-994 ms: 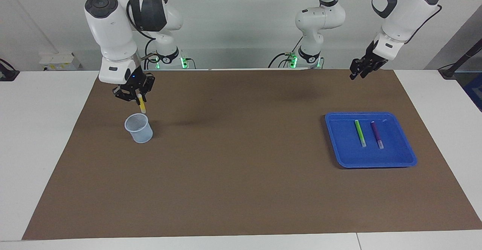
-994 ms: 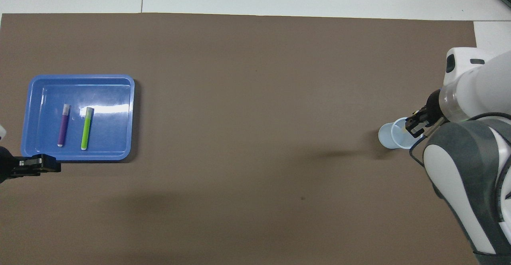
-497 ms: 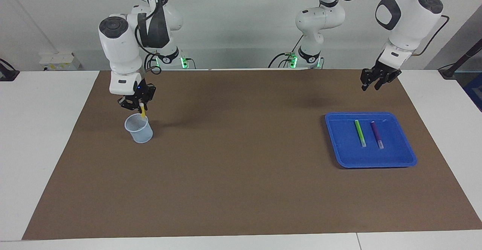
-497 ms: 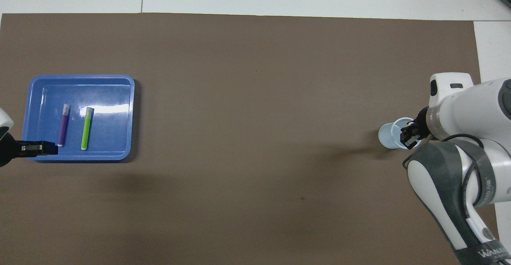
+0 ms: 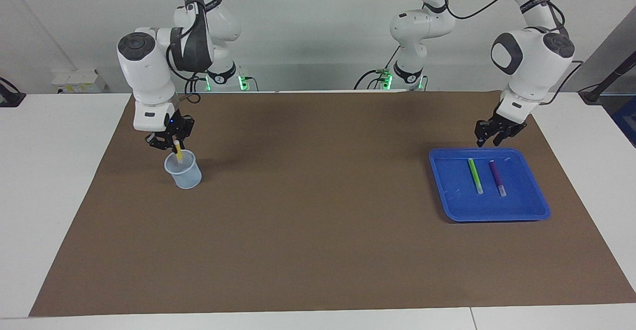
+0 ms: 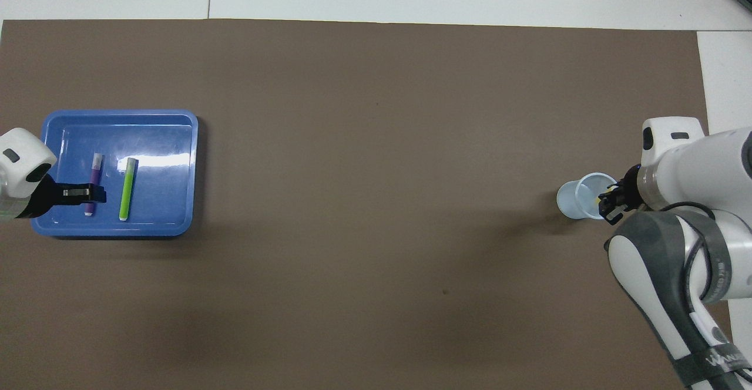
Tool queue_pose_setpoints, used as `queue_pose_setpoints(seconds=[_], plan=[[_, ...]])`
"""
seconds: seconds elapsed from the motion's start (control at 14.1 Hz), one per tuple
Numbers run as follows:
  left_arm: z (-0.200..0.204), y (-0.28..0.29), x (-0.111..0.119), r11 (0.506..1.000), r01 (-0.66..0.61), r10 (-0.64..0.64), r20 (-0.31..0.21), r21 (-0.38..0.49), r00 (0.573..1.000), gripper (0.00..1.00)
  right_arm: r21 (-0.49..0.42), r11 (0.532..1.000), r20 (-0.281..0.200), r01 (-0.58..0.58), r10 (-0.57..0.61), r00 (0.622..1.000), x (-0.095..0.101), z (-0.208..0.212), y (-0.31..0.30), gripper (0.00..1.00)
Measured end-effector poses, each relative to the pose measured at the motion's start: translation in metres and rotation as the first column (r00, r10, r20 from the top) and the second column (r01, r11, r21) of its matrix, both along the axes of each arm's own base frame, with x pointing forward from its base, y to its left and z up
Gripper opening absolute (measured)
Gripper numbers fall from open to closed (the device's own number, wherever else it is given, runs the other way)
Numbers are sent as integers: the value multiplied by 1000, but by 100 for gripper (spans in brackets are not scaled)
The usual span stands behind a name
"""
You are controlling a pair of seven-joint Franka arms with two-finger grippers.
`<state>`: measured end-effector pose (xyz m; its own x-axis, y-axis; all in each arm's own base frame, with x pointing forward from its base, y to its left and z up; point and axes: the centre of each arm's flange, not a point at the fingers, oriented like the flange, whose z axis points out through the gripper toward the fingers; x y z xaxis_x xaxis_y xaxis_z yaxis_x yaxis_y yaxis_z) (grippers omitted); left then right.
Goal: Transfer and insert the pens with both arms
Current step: 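Insert the yellow pen into the cup while the left gripper reaches the green pen, then grasp the green pen with the left gripper while the right gripper withdraws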
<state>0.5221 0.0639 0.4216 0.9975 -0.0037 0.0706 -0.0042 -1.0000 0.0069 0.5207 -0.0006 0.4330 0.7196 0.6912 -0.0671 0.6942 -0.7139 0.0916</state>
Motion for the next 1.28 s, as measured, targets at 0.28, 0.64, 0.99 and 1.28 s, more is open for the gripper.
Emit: queue_pose_setpoints(seconds=[0.28, 0.64, 0.99, 1.28], plan=[[-25, 2, 13, 1000, -2, 2, 18, 3, 1000, 60, 0, 1000, -6, 0, 0, 1000, -2, -4, 0, 68], [-51, 5, 25, 1000, -5, 4, 49, 8, 999, 60, 1, 1000, -6, -2, 2, 1000, 0, 3, 3, 79], [-92, 7, 38, 1000, -6, 5, 59, 10, 998, 60, 109, 992, -76, 60, -52, 996, -1, 49, 26, 80], [-111, 7, 43, 1000, -6, 6, 54, 9, 999, 60, 230, 955, -102, 188, -168, 980, -2, 56, 45, 80]])
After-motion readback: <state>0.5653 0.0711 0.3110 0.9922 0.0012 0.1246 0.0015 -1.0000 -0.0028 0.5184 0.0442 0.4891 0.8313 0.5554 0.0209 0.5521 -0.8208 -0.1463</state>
